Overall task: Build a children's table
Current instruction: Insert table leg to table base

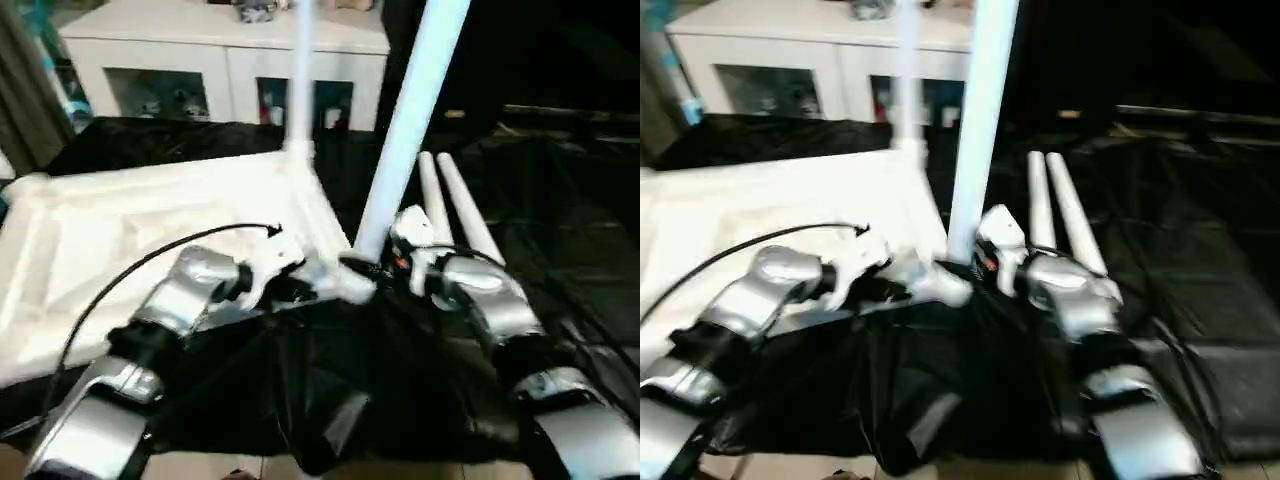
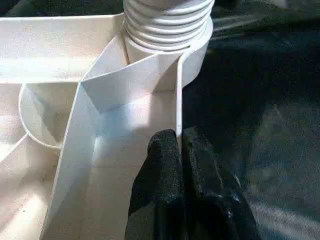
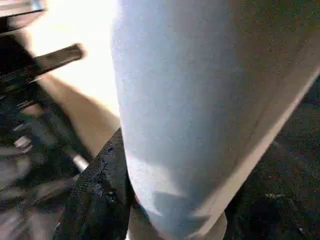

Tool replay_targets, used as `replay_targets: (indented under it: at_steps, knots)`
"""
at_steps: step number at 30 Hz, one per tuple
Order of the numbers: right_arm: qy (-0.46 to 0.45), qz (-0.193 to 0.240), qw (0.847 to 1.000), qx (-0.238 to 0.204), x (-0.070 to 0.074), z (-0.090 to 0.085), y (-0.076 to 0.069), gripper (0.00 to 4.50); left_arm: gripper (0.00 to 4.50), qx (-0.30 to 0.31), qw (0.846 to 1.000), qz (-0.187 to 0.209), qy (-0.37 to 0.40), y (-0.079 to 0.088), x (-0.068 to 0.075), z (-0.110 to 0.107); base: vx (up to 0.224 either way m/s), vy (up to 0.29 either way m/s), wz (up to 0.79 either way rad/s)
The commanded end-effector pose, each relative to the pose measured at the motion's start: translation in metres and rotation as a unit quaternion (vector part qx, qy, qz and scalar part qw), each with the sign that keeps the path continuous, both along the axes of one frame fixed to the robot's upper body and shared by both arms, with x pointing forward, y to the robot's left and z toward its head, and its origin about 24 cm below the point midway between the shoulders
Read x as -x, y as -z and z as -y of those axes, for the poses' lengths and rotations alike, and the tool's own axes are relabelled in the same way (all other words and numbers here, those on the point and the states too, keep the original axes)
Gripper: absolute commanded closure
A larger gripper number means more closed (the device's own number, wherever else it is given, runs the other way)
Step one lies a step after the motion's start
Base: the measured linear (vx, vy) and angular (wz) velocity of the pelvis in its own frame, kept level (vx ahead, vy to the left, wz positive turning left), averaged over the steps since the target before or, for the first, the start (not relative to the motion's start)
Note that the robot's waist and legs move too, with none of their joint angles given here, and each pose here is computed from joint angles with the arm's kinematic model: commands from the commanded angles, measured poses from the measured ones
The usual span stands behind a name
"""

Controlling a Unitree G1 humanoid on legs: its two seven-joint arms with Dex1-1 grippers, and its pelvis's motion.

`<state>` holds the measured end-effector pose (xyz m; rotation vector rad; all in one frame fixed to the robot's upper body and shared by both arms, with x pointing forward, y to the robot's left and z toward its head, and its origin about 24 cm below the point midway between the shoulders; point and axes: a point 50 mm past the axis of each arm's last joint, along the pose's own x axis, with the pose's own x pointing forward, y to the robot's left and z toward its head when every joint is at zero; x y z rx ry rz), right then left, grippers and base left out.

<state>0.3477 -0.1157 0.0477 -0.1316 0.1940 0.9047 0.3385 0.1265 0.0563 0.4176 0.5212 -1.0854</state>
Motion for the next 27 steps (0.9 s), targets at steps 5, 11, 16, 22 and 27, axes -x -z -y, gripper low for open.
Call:
replay_targets:
  at_steps: [5,11,16,22,27]
  knots:
    - [0.130,-0.168,0.976,0.040,0.018,-0.003,0.063,2.56,4.50,0.011,0.990,0.073,-0.124,-0.040,-0.026,0.012,0.000,0.000,0.00]
    - [0.166,-0.198,0.965,0.041,0.017,-0.014,0.067,2.56,4.50,-0.006,0.988,0.070,-0.136,-0.037,-0.019,0.032,0.000,0.000,0.00]
    - [0.166,-0.205,0.963,0.051,0.014,-0.017,0.066,2.57,4.50,-0.012,0.988,0.060,-0.141,-0.034,-0.014,0.037,0.000,0.000,0.00]
    - [0.154,-0.208,0.965,0.050,0.013,-0.016,0.063,2.57,4.50,-0.008,0.988,0.056,-0.143,-0.035,-0.013,0.036,0.007,-0.010,0.02]
    - [0.139,-0.198,0.969,0.055,0.010,-0.015,0.058,2.57,4.50,0.002,0.990,0.053,-0.130,-0.036,-0.010,0.036,0.051,0.016,-0.14]
